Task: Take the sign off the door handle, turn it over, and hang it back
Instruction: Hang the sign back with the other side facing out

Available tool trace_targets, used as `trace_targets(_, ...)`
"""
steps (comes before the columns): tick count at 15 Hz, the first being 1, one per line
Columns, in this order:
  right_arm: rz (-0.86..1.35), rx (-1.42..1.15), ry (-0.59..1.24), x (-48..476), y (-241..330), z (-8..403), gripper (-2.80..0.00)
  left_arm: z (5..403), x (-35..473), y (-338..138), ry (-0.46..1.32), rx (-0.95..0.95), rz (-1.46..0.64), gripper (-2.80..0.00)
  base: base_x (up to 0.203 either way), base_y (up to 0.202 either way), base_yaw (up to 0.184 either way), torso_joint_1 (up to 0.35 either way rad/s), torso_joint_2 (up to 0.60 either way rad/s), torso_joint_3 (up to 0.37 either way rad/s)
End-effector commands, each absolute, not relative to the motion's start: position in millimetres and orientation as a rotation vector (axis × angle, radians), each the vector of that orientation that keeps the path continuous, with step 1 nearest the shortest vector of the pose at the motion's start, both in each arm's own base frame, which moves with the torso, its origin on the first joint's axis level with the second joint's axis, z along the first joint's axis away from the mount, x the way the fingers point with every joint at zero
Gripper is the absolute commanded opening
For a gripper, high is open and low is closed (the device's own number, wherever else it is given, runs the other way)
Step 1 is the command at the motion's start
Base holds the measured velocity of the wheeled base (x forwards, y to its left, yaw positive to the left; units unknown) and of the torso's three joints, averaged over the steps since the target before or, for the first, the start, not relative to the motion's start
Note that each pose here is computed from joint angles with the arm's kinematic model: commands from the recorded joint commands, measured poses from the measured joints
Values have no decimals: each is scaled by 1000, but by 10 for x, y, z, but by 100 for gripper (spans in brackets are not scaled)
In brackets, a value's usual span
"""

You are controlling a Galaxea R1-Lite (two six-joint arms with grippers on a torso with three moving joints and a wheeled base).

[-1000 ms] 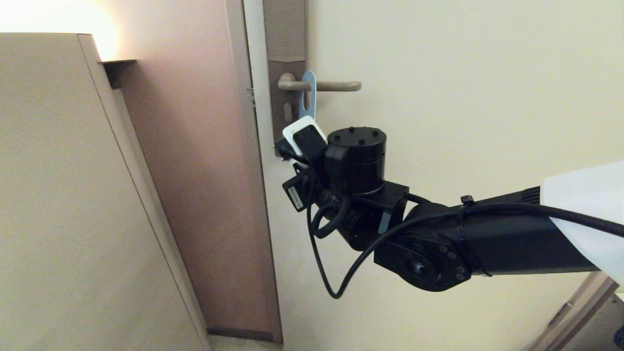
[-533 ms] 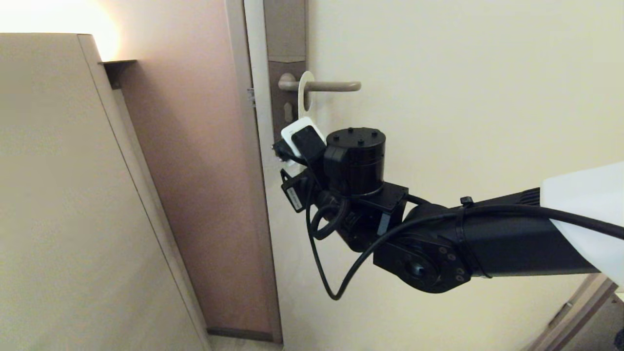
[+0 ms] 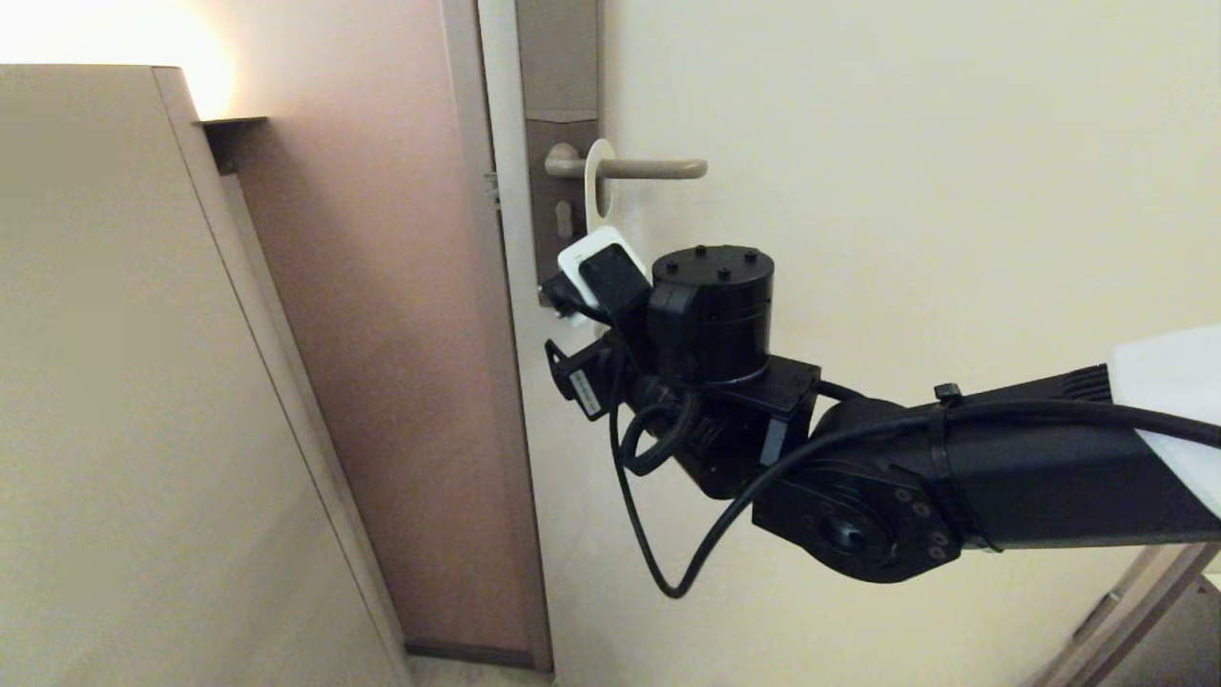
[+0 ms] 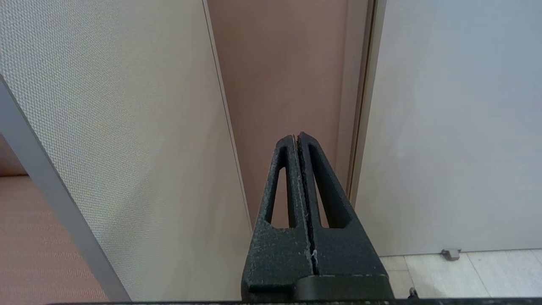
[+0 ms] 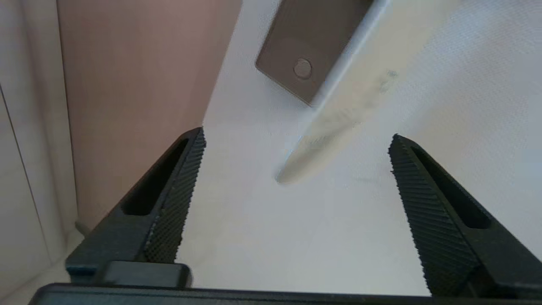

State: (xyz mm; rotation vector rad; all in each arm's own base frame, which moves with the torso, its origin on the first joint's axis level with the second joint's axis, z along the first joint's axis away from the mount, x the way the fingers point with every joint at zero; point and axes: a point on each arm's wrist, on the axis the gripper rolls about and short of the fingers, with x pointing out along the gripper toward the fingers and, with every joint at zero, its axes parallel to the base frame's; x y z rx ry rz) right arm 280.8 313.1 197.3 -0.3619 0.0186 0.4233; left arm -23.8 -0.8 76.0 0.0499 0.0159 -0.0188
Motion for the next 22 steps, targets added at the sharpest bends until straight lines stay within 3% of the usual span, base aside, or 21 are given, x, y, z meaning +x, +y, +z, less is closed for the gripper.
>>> trace_targets(1, 418, -353, 3, 2742, 3048, 2082, 0, 759, -236, -8, 18, 50, -19, -280, 0, 0, 0, 0, 0, 0)
trace_targets(6, 411, -336, -23, 2689, 2967, 2233, 0, 759, -236, -9, 18, 50, -20, -280, 0, 0, 0, 0, 0, 0)
trace_targets(8, 410, -336, -24, 2660, 2925, 2255, -280, 759, -236, -8, 18, 50, -19, -280, 0, 0, 0, 0, 0, 0)
trace_targets(22, 385, -334, -22, 2561, 2671, 2343, -280, 759, -236, -8, 18, 50, -19, -280, 0, 0, 0, 0, 0, 0)
